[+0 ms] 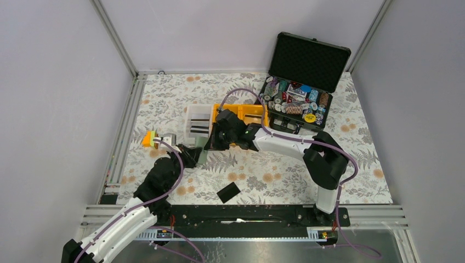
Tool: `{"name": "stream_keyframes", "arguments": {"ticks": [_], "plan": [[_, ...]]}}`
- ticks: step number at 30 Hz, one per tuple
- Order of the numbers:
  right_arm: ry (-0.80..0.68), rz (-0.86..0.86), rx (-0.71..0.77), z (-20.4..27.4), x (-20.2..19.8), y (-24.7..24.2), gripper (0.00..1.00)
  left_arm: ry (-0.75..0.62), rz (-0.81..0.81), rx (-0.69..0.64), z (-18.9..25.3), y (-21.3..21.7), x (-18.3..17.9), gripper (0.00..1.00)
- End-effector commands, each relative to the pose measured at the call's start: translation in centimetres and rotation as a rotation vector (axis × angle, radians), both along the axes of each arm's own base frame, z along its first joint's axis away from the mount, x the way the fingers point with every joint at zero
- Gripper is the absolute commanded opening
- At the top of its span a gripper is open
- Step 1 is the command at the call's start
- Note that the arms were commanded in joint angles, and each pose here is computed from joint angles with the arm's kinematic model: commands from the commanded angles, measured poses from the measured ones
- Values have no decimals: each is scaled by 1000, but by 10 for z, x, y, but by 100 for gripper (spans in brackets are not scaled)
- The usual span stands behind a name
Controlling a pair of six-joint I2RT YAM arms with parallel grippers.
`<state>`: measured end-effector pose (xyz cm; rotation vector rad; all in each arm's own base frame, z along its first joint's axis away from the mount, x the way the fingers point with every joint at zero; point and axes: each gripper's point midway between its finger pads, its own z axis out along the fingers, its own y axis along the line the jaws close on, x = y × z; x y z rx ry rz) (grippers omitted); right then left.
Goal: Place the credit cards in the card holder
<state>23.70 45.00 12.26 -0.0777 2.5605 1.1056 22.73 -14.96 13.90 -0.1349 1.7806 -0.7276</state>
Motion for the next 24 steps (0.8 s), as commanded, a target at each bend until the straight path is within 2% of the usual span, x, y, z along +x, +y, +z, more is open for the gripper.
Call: {"name": "stream_keyframes", "arguments": {"ticks": [1,10,15,17,19,22,24], "plan": [[7,86,307,80,-19,61,0,-259,-279,-262,103,-48,-27,0],[54,89,323,86,-17,66,0,-283,-267,-250,108,-46,-26,0],[-4,108,276,87,-12,64,0,-266,-256,-268,109,-46,-23,0],[-54,98,239,87,-7,57,0,-237,-205,-290,106,-41,-17,0],[-94,85,175,82,-5,43,9,-198,-167,-277,100,-38,-12,0],[-166,69,106,80,-2,22,34,-107,-123,-239,81,-35,-6,0],[-215,55,78,83,0,7,46,-42,-100,-235,69,-34,-4,0]]}}
